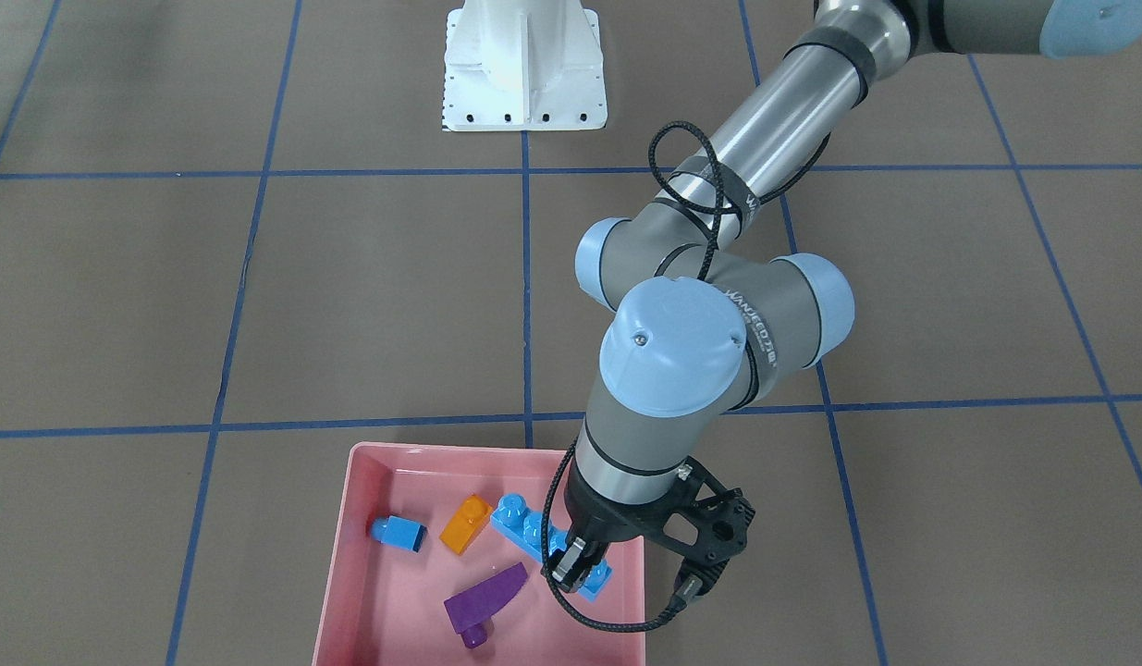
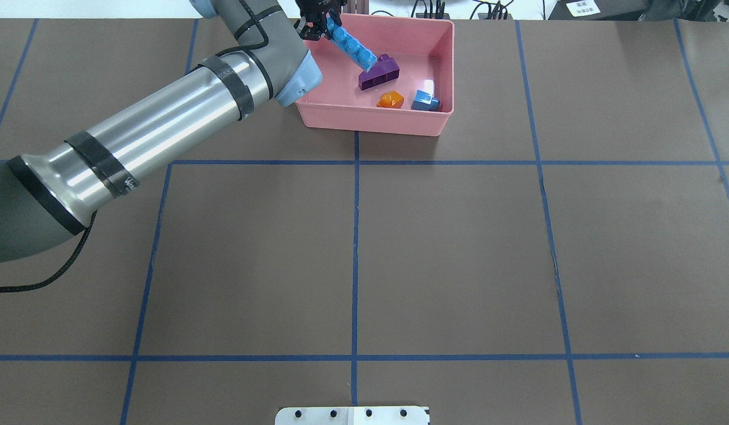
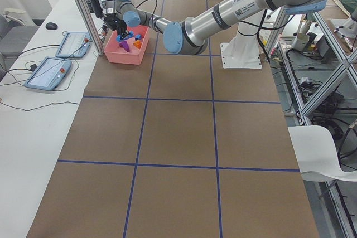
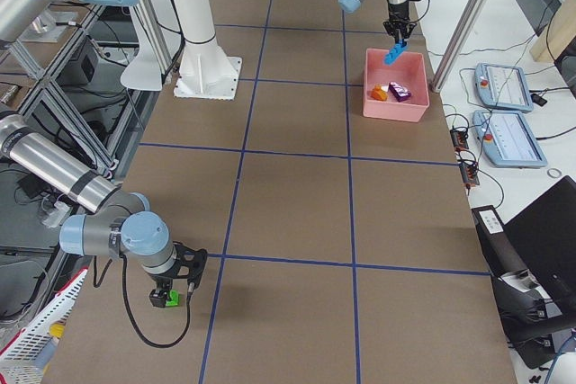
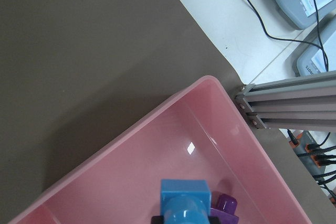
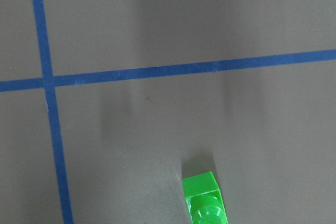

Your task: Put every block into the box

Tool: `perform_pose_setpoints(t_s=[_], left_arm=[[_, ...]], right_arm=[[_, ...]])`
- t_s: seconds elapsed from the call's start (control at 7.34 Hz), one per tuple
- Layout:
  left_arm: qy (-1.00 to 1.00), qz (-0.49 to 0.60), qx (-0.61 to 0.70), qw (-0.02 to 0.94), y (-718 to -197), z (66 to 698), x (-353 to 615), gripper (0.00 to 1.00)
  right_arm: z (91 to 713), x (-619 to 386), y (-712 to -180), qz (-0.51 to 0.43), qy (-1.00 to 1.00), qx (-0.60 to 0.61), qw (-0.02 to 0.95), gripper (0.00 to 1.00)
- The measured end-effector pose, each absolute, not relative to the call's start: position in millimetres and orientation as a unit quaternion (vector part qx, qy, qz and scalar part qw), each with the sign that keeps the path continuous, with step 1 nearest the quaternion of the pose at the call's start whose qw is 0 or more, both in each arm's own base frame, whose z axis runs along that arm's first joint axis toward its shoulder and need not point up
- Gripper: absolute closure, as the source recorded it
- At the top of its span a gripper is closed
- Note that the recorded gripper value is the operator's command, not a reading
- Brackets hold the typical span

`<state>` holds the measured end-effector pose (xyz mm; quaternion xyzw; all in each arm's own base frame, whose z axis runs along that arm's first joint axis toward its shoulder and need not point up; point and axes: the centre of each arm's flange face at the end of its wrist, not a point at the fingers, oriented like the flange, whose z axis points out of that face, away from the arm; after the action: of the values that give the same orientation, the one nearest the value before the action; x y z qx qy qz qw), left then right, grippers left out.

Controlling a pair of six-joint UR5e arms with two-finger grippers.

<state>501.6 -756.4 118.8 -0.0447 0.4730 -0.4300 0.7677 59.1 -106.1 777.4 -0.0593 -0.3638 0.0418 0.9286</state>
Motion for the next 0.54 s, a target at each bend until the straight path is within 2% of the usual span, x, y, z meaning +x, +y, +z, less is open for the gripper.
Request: perform_pose_setpoints(t_s=[0.14,0.54], left_arm=[[0.477,-0.432,-0.038,0.764,-758,122,507,0.01],[0.486,-0.433,-0.026,0.758,-762,120,509,0.00]], right_arm=[[787,59,-98,0.044,-0.367,-0.059,0.927,0.00],[803,59,-86,0.042,-0.369,-0.060,0.927,0.00]])
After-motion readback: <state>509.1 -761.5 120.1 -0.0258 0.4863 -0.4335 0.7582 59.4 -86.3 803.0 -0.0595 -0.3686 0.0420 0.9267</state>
